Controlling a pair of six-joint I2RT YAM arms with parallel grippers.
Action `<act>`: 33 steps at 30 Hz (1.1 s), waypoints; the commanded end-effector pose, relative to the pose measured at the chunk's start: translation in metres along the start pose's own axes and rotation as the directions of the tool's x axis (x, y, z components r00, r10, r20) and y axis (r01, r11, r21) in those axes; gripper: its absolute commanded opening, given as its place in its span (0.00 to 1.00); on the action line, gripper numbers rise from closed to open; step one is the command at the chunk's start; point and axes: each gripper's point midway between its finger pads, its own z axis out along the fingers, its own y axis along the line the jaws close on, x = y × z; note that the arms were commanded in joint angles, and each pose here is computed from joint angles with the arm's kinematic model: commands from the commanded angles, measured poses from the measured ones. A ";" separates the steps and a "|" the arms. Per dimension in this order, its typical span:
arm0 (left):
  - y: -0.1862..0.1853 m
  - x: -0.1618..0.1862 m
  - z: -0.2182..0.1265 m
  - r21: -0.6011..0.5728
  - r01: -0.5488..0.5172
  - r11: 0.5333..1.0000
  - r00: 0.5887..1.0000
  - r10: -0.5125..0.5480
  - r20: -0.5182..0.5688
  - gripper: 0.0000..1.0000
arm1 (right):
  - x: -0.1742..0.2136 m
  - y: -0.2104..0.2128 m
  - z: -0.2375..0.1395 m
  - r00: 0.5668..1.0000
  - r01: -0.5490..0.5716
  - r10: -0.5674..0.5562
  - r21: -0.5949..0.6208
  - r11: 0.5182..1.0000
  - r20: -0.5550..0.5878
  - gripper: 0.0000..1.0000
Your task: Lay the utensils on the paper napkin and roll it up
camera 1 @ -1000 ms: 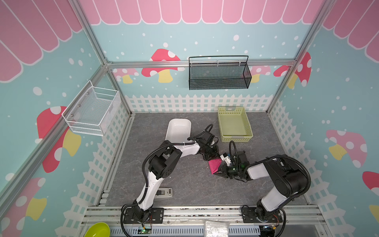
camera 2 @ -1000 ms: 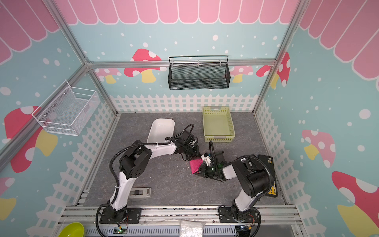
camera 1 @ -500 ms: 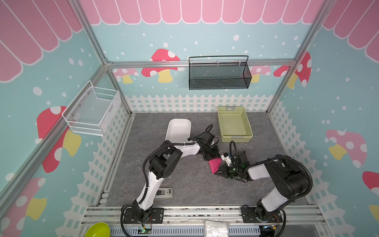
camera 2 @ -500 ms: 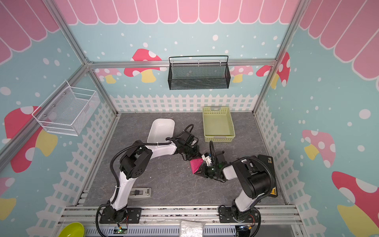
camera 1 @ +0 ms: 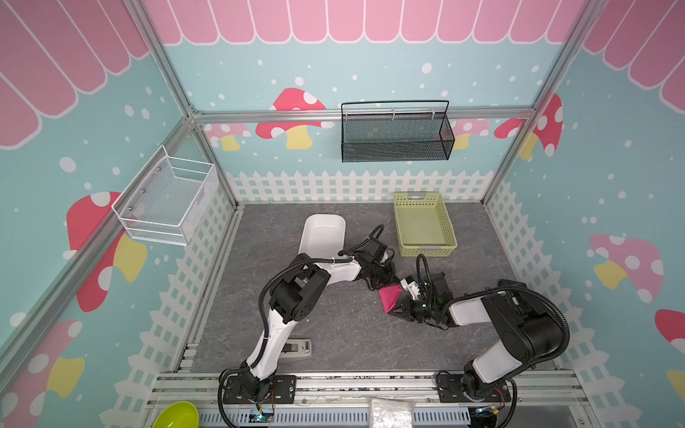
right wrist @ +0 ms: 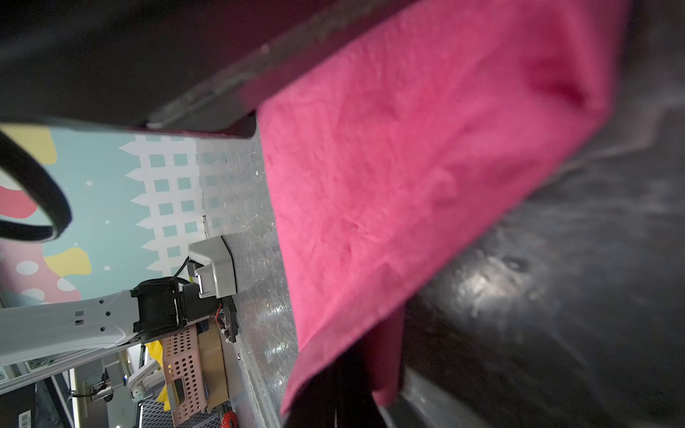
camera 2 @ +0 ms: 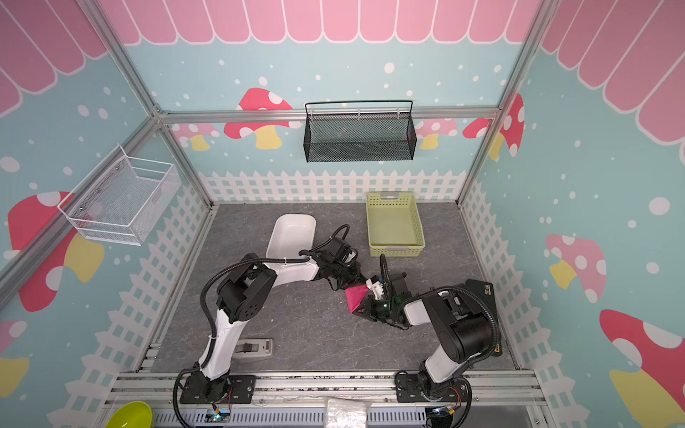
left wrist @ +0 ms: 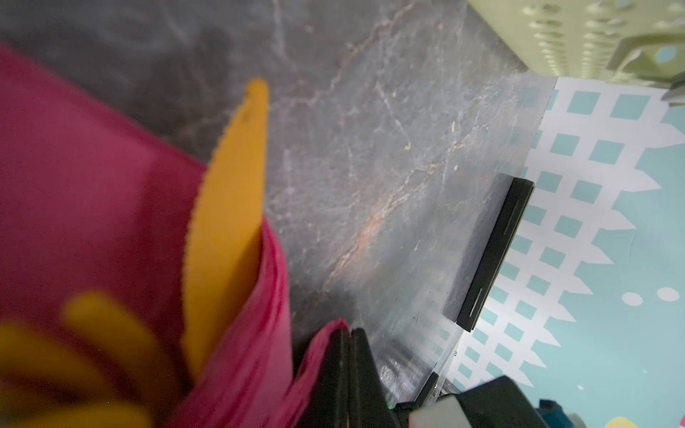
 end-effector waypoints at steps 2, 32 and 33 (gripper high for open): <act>0.069 0.010 0.022 -0.156 0.080 0.984 0.996 -0.083 -0.017 0.01 | 0.009 -0.016 -0.010 0.999 -0.048 0.047 0.115 0.992 0.008 0.12; 0.071 0.011 0.026 -0.148 0.085 0.985 0.995 -0.090 -0.030 0.02 | -0.038 -0.002 -0.033 0.994 0.083 -0.099 0.293 0.953 0.040 0.29; 0.072 0.011 0.026 -0.151 0.086 0.985 0.995 -0.092 -0.030 0.02 | -0.037 -0.002 -0.032 0.995 0.082 -0.097 0.289 0.954 0.037 0.28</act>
